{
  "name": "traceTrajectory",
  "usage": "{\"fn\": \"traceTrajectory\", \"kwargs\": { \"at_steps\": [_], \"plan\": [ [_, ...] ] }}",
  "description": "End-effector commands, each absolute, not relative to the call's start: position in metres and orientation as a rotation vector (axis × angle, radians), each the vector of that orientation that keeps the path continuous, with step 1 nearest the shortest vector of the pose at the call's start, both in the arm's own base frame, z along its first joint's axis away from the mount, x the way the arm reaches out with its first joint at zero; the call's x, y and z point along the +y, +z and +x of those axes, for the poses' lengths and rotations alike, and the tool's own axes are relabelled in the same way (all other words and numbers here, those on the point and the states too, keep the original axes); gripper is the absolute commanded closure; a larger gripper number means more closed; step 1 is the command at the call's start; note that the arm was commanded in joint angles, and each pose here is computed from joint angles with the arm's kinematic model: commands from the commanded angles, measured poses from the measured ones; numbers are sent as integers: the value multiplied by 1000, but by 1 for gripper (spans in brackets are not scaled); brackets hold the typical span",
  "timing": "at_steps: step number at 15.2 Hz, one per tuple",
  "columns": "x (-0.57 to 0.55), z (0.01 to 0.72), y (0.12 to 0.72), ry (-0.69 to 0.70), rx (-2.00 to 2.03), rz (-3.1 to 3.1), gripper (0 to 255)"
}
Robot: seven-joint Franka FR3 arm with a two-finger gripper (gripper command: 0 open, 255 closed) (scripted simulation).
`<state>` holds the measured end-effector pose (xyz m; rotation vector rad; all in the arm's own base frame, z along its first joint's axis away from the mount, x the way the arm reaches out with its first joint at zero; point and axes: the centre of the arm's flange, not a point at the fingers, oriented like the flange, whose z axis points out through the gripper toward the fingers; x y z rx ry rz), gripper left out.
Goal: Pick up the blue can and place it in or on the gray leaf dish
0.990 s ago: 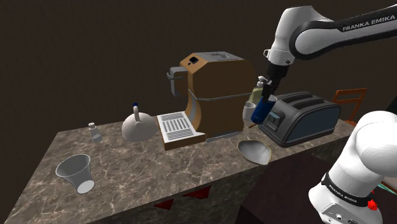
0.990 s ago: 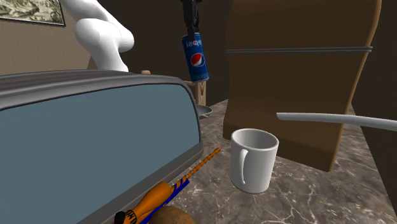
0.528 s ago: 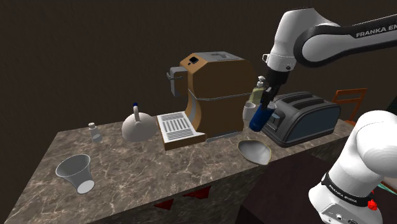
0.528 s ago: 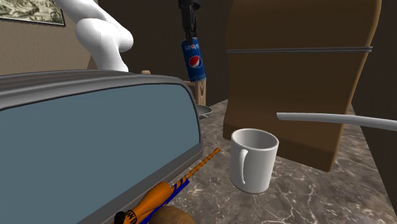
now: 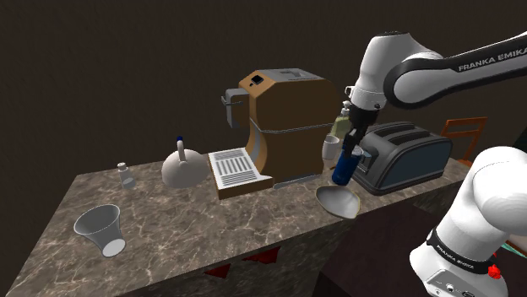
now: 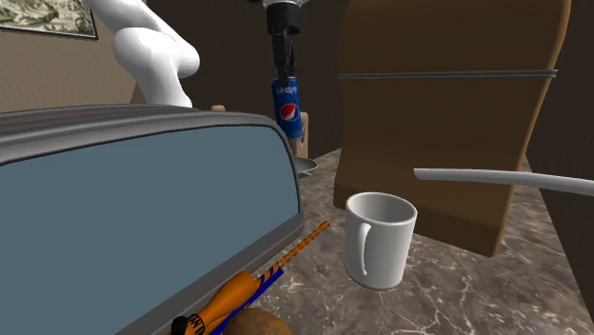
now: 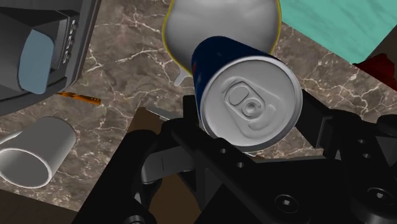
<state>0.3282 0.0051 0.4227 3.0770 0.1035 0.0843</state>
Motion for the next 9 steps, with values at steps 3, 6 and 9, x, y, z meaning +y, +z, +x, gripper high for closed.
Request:
{"fn": "traceTrajectory", "kwargs": {
  "at_steps": [3, 6, 9],
  "plan": [
    [5, 329, 402, 86, 104, 3077, 255],
    [5, 329, 386, 86, 104, 3077, 255],
    [5, 329, 370, 86, 104, 3077, 255]
  ]
}}
